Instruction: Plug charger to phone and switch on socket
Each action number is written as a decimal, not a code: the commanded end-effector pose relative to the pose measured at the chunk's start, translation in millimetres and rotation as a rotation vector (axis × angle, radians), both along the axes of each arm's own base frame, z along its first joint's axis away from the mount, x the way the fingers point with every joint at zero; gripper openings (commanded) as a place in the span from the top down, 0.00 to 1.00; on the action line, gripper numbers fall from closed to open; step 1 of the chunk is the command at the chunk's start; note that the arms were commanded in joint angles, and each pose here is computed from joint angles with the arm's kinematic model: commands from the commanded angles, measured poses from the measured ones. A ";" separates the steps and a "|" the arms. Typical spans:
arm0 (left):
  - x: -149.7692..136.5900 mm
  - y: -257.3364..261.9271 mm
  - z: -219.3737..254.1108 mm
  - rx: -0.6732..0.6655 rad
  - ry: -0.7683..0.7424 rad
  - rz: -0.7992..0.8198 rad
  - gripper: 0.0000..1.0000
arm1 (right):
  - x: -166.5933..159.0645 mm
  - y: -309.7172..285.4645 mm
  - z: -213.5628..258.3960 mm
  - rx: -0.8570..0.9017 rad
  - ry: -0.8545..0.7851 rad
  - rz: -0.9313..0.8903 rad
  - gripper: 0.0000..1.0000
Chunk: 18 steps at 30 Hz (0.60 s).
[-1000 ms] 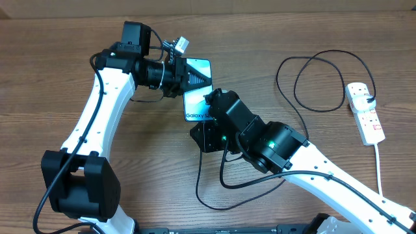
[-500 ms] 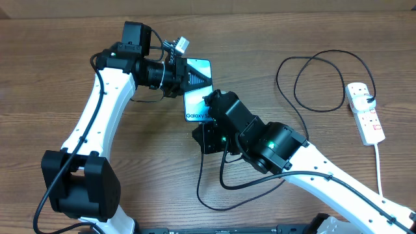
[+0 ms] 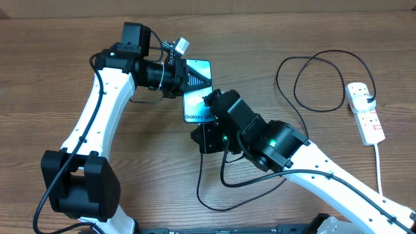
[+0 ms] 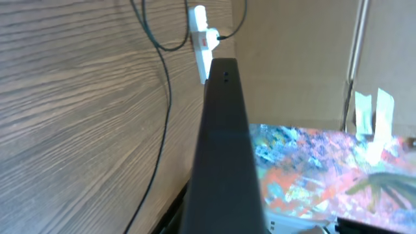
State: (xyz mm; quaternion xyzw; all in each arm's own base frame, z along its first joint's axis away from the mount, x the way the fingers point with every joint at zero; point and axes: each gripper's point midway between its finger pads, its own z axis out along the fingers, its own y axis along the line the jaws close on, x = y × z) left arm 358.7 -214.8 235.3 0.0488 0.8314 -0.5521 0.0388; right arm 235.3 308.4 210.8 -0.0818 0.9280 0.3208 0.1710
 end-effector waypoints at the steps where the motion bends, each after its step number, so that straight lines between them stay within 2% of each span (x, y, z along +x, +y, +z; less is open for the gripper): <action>1: -9.9 -5.4 18.9 -0.094 -0.090 -0.078 0.96 | 21.6 -11.0 13.1 0.043 -0.012 -0.052 0.96; 8: -12.2 -6.4 20.8 -0.108 -0.122 -0.098 0.96 | 27.9 -15.5 14.5 0.052 -0.014 -0.061 0.96; 18: -25.9 -11.1 17.3 -0.098 -0.030 -0.109 0.96 | 36.3 -19.8 14.9 0.023 -0.066 -0.077 0.96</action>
